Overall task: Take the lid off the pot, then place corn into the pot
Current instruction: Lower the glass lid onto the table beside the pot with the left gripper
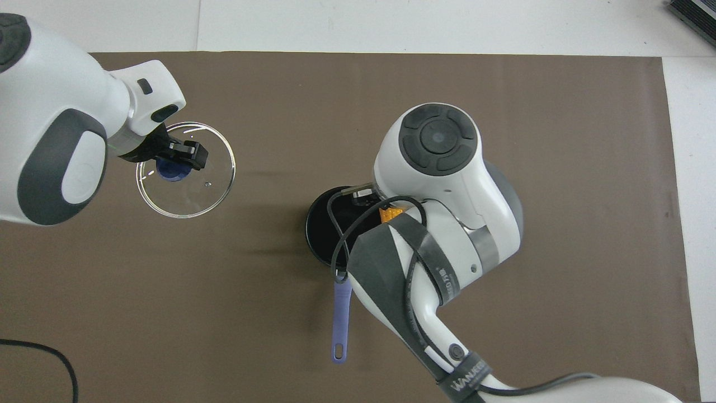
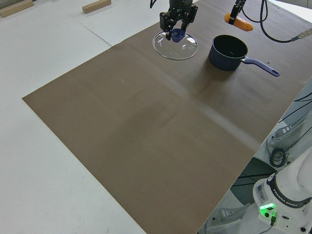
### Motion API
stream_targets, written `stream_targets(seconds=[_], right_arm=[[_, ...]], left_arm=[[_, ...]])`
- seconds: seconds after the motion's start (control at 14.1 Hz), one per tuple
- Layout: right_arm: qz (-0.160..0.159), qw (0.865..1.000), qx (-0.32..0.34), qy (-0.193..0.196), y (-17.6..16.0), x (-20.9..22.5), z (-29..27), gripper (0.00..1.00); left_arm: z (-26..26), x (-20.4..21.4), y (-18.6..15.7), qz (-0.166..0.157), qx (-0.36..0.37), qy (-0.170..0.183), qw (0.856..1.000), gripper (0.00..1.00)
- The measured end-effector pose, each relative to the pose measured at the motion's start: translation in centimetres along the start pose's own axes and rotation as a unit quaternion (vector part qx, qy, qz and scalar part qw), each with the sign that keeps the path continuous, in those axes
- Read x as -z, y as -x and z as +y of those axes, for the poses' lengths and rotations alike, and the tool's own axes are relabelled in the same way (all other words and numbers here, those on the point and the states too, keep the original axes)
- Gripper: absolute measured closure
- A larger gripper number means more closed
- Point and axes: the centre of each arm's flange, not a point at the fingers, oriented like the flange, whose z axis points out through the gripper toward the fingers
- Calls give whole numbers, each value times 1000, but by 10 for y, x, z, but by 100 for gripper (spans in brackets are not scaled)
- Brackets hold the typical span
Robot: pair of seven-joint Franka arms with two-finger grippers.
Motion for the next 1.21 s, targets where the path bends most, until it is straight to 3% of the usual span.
stream_targets(seconds=[0.21,0.5,1.21], right_arm=[[0,1000,13,-2,-3,-35,-21,59],[-13,1000,20,2,2,-63,-24,59],[-18,999,35,4,21,-99,-36,59]], left_arm=[[-43,-6,20,-9,-12,5,1000,35],[-55,-24,47,-27,-10,13,999,35],[-96,-119,110,-51,4,29,998,35]])
